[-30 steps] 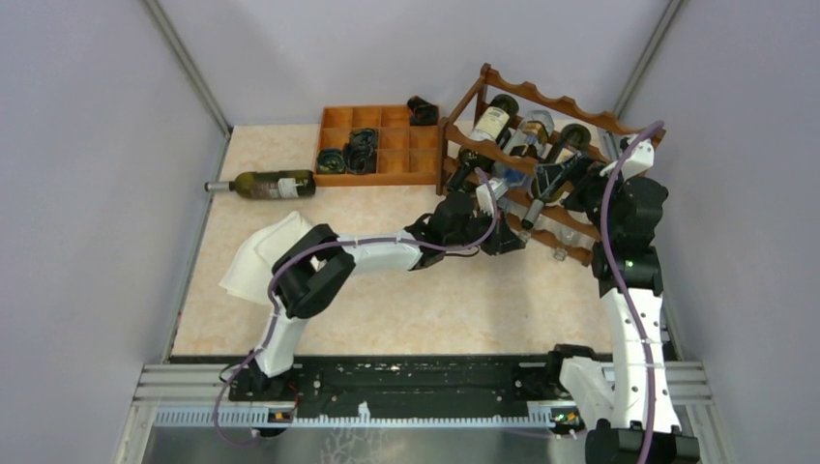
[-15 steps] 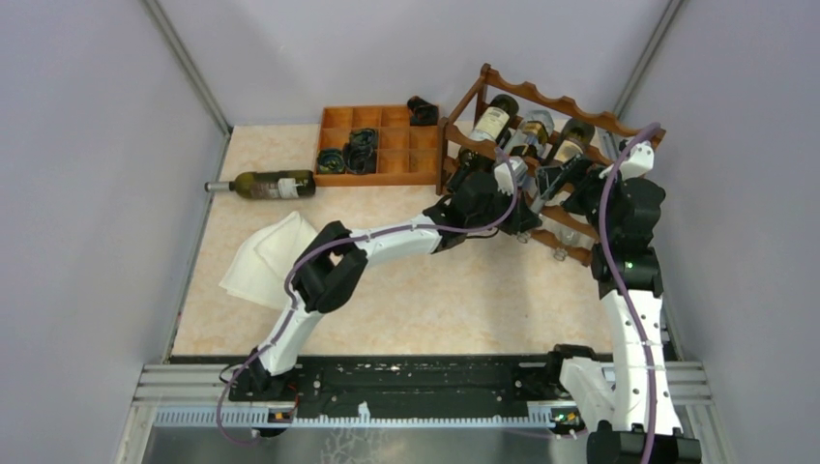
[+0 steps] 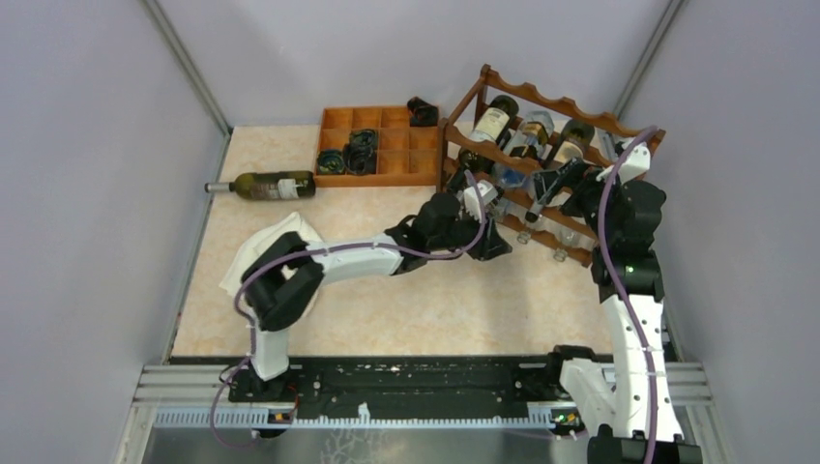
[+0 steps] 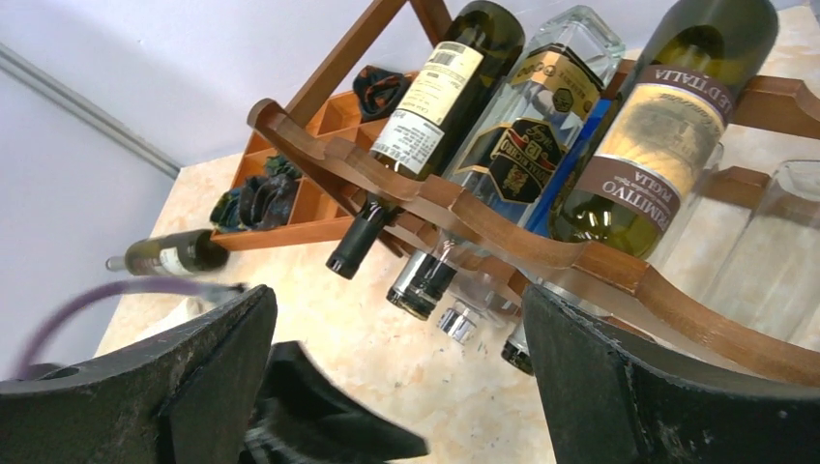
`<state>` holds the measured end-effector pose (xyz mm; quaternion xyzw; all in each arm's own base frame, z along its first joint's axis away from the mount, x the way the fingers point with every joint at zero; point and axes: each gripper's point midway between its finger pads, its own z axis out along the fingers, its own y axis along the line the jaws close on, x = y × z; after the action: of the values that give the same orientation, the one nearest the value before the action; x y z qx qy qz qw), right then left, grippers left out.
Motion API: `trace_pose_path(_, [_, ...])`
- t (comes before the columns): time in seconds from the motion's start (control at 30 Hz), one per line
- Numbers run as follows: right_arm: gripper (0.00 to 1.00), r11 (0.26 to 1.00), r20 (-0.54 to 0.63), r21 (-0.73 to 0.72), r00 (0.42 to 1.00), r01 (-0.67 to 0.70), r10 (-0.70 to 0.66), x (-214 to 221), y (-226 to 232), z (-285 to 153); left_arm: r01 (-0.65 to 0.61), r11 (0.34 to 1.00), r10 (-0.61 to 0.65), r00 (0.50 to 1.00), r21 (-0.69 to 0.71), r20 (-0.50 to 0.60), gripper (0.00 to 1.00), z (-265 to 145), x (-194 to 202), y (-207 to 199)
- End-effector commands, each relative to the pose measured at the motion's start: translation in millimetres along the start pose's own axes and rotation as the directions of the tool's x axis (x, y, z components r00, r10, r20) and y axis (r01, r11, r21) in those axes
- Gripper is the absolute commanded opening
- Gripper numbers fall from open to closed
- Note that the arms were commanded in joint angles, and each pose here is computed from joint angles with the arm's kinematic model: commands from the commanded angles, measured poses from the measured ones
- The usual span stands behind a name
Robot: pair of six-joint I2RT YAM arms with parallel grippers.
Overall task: Put the wine bottle on the wine rack
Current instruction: Pick up the wine bottle from the center of the board.
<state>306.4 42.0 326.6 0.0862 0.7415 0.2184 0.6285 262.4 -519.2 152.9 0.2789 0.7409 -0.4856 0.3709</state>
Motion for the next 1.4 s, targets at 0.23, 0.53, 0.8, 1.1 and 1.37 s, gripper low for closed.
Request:
trace_pose_path(0.23, [0.95,0.946,0.081,-0.312,0.994,0.091,-0.069,-17.4,60.1,-10.4,-0.15,0.923,0.22,0.961,-0.355,0.165,0.68,-147.5,-51.2,64.0])
trace_pose_path(0.53, [0.95,0.797,0.016,-0.603,0.999,0.034,-0.03,13.1,100.4,-17.6,0.311,0.837,-0.091,0.89,-0.45,0.446,0.98,-295.6,-64.6,186.1])
trace_pose_path(0.8, [0.95,0.792,-0.042,-0.61,0.998,0.004,-0.038,31.0,101.6,-9.2,0.676,0.66,-0.345,0.66,-0.327,0.667,0.99,-375.8,-65.7,271.6])
trace_pose_path(1.1, [0.95,0.781,-0.075,-0.624,0.997,-0.024,-0.029,42.9,107.0,-9.3,0.879,0.221,-0.297,0.474,-0.423,0.829,0.99,-438.2,-39.6,344.0])
trace_pose_path(1.37, [0.95,0.783,-0.098,-0.619,0.995,-0.059,-0.002,49.8,105.0,-4.7,0.88,-0.055,-0.197,0.453,-0.472,0.869,0.99,-476.4,-42.0,372.6])
